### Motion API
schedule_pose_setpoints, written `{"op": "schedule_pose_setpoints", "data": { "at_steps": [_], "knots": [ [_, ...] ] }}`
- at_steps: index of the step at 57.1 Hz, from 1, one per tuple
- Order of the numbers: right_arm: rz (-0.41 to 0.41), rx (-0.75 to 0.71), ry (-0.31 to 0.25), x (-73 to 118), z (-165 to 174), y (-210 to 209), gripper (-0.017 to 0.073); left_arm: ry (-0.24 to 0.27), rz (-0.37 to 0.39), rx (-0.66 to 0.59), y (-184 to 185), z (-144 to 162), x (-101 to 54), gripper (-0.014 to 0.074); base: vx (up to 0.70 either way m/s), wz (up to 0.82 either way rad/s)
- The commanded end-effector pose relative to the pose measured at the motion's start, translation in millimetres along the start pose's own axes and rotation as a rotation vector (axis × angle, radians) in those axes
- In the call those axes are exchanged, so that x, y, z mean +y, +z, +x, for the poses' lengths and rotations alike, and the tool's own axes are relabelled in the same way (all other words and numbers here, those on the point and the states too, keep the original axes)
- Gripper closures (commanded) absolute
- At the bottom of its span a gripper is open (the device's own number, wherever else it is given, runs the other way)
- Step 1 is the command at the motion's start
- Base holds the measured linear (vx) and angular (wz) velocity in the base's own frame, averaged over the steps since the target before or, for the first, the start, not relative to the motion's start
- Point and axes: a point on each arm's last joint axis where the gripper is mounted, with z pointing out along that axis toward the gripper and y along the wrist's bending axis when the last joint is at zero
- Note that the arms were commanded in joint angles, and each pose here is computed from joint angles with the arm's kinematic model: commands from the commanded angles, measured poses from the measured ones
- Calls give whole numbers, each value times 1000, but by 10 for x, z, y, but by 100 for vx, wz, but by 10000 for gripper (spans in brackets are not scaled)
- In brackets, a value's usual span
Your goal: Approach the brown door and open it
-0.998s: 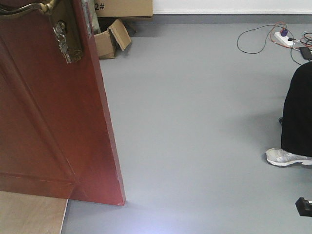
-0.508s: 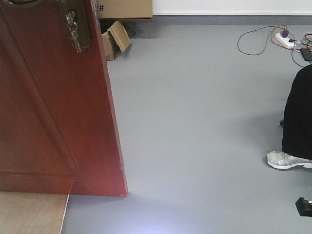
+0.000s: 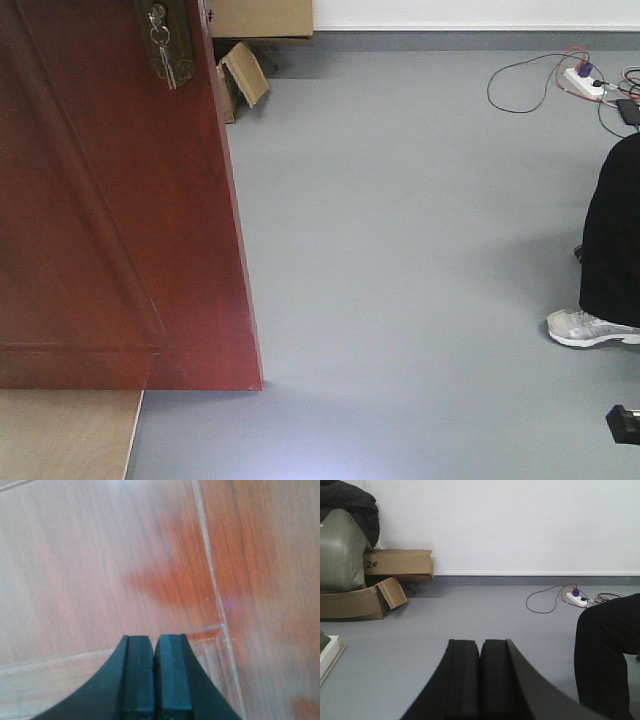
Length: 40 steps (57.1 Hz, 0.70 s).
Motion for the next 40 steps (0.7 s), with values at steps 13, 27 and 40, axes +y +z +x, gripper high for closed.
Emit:
{"op": "schedule_pose_setpoints", "data": {
  "at_steps": [13,27,40],
  "knots": [
    [10,-82,-11,-6,-61,-8,559,-23,-5,-64,-379,-230,26,600,0,0],
    [10,-87,-11,-6,-66,-8,559,-23,38,84,-1246,198,-74,600,0,0],
    [10,-87,-11,-6,-66,-8,559,19,37,53,-2170,758,-166,600,0,0]
  ]
}}
